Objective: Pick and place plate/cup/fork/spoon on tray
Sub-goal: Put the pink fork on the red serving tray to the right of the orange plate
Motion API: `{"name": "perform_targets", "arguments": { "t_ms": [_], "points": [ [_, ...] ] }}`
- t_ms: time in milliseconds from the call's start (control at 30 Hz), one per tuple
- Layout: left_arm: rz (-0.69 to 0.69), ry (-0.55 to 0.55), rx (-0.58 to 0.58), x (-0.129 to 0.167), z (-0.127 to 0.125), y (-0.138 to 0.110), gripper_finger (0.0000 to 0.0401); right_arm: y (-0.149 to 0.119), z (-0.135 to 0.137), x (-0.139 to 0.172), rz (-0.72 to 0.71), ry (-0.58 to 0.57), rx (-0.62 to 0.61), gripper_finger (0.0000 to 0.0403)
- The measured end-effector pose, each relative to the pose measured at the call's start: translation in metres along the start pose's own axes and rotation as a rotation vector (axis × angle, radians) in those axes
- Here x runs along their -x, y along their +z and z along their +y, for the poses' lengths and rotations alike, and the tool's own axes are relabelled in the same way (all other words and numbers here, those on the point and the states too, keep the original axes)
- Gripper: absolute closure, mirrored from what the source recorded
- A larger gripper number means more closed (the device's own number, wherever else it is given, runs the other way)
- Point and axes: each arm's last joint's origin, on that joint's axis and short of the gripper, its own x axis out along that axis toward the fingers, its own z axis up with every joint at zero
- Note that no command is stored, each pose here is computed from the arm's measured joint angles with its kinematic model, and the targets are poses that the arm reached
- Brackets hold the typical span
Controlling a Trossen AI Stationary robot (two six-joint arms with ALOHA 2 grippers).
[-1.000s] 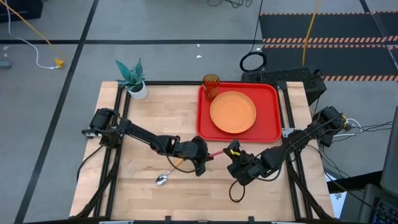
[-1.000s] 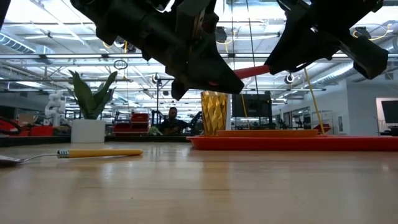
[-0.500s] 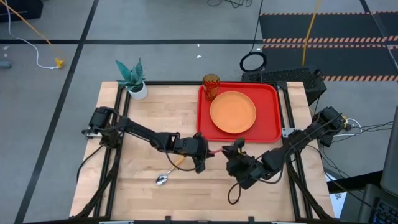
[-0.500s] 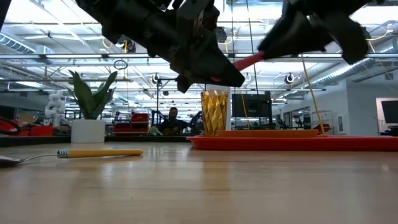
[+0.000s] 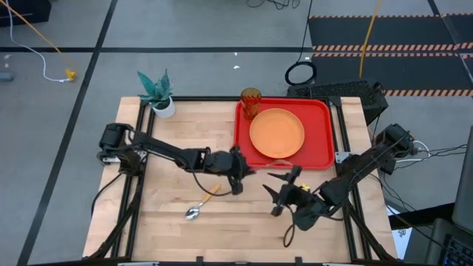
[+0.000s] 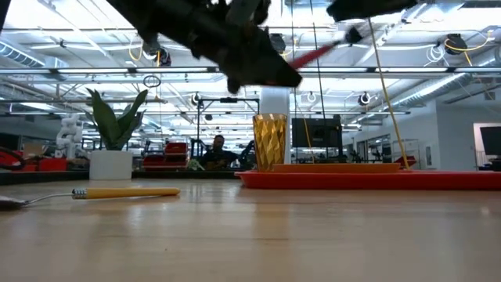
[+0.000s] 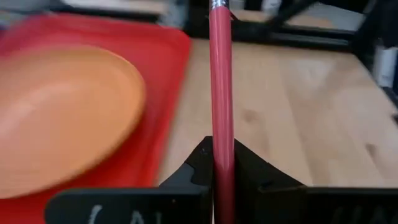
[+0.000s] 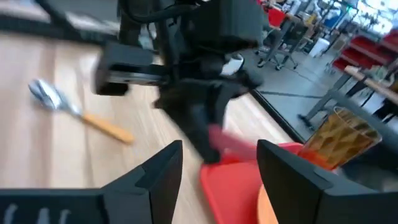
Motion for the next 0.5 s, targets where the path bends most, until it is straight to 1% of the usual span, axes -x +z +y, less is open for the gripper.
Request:
{"name": "perform_targets", "arguments": {
  "t_ms": [67,100,167,233,333,400,500],
  "points": [
    [-0.074,0.050,-0.022,0.009,0.005,0.014,0.0377,0.008,-0.005,0.004,-0.032,-0.006,-0.088,0.0202],
    [-0.110,0.081,-0.033,0.013,0.008,0.021,0.0376,0.011,-0.007,0.006,-0.047,-0.014,-0.116,0.0202],
    [-0.139,0.146,-0.074,0.025,0.011,0.031,0.0375,0.017,-0.011,0.010,-0.075,-0.027,-0.157,0.0202],
    [-0.202,0.223,-0.111,0.032,0.012,0.041,0.0375,0.021,-0.015,0.012,-0.101,-0.074,-0.153,0.0202],
    [-0.240,0.364,-0.172,0.042,0.013,0.049,0.0374,0.024,-0.021,0.008,-0.128,-0.199,-0.134,0.0205],
    [-0.254,0.435,-0.202,0.043,0.014,0.052,0.0373,0.026,-0.025,0.001,-0.130,-0.256,-0.122,0.0209],
    [-0.263,0.500,-0.237,0.041,0.015,0.052,0.0373,0.032,-0.032,-0.012,-0.120,-0.266,-0.129,0.0216]
  ]
}}
